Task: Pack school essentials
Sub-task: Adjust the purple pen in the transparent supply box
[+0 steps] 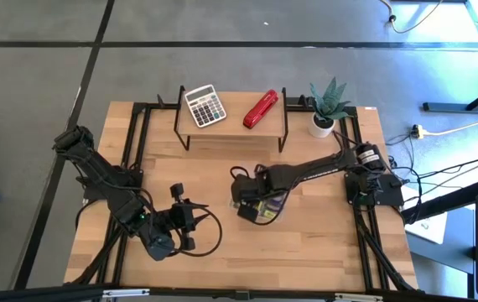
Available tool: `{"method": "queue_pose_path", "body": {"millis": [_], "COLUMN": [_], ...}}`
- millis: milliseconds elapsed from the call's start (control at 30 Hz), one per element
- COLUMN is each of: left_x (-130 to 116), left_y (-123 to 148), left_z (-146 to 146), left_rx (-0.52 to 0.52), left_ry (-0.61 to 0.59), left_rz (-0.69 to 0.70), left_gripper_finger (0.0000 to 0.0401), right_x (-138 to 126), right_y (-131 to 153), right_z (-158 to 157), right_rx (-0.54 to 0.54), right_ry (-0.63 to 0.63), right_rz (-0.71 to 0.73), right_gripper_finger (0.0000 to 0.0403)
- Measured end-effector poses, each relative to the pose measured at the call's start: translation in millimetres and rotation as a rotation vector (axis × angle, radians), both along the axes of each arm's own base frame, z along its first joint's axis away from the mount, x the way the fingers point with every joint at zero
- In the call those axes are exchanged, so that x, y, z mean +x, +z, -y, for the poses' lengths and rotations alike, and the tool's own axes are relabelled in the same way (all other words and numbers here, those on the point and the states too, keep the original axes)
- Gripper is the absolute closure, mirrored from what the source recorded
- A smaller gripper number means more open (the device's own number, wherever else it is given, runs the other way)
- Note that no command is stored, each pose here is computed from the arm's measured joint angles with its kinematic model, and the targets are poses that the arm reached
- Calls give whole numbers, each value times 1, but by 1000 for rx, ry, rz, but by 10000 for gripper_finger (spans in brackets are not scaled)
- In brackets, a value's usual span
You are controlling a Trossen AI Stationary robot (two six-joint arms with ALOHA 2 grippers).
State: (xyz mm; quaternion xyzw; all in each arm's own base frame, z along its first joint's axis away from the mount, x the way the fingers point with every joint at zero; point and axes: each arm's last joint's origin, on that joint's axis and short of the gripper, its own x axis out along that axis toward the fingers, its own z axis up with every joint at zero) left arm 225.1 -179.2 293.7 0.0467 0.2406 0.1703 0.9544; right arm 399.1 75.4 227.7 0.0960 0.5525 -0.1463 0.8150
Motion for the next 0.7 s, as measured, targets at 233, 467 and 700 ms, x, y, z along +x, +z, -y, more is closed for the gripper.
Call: {"method": "queue_pose_path", "body": {"millis": [233,467,700], "left_x": [0,0,0], "left_y": [0,0,0], "left_z": [0,0,0], "left_rx": [-1,0,-1], "left_ry": [0,0,0], "left_rz": [0,0,0], "left_gripper_finger": [307,307,307], "right_x": [-4,-7,-8], "right_y": [-12,-19,-21], "right_z": [3,5,6], "right_rx": [-96,-157,-159], "right_ry": [6,10,13], "right_rz": [-29,-44,-52], "right_gripper_finger": [360,359,359]}}
